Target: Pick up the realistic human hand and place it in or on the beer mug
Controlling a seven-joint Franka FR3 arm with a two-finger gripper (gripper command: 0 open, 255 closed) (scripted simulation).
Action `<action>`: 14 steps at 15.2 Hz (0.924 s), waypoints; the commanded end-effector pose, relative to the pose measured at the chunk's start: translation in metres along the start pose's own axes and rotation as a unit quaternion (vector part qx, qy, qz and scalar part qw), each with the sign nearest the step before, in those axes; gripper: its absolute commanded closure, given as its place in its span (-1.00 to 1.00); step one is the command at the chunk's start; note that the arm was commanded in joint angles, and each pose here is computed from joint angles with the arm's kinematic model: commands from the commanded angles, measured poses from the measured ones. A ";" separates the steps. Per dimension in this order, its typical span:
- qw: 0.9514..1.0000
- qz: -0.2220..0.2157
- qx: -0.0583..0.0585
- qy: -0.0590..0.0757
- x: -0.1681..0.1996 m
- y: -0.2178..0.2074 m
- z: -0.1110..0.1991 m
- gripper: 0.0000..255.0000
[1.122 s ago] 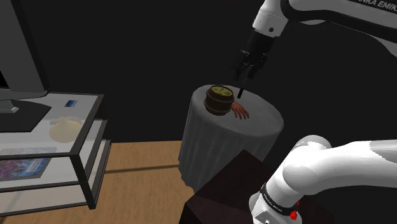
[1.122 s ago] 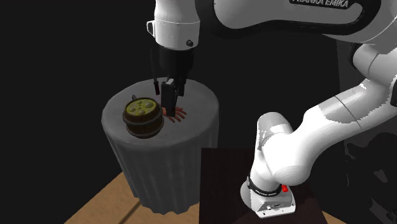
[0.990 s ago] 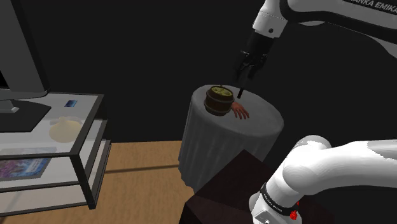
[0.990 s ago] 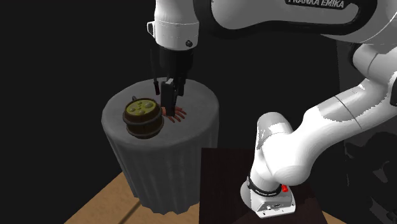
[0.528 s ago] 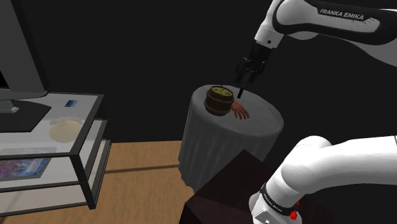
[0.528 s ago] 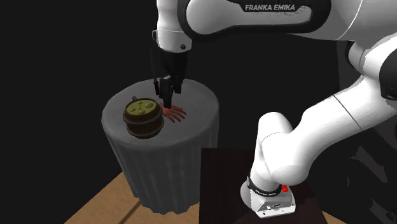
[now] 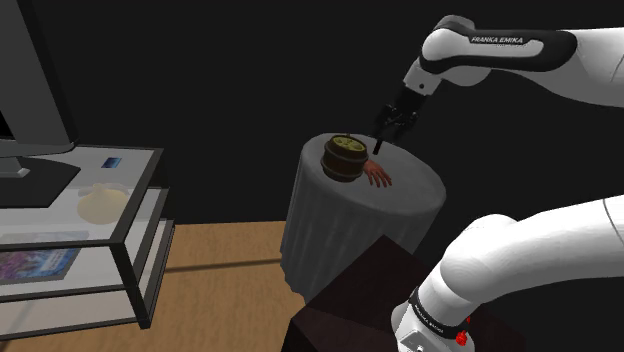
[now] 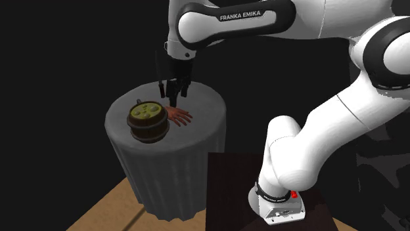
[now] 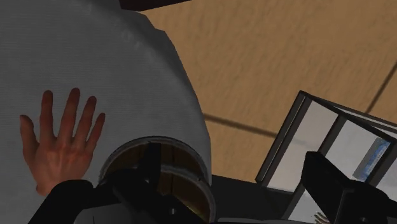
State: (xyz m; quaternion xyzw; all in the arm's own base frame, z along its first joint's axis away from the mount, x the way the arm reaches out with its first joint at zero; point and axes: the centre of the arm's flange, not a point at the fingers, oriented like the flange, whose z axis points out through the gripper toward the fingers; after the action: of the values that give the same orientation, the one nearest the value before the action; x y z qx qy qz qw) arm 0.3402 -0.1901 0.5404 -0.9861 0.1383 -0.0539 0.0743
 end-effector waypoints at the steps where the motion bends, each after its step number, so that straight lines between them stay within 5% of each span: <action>1: 1.000 0.010 0.009 0.001 0.008 0.025 0.012 -1.00; 14: 0.994 0.078 0.071 -0.001 0.051 0.184 0.103 -1.00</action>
State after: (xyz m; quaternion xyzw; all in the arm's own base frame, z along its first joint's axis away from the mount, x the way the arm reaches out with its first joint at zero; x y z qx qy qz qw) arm 0.3523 -0.3540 0.4228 -0.9662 0.2062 -0.0556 0.1441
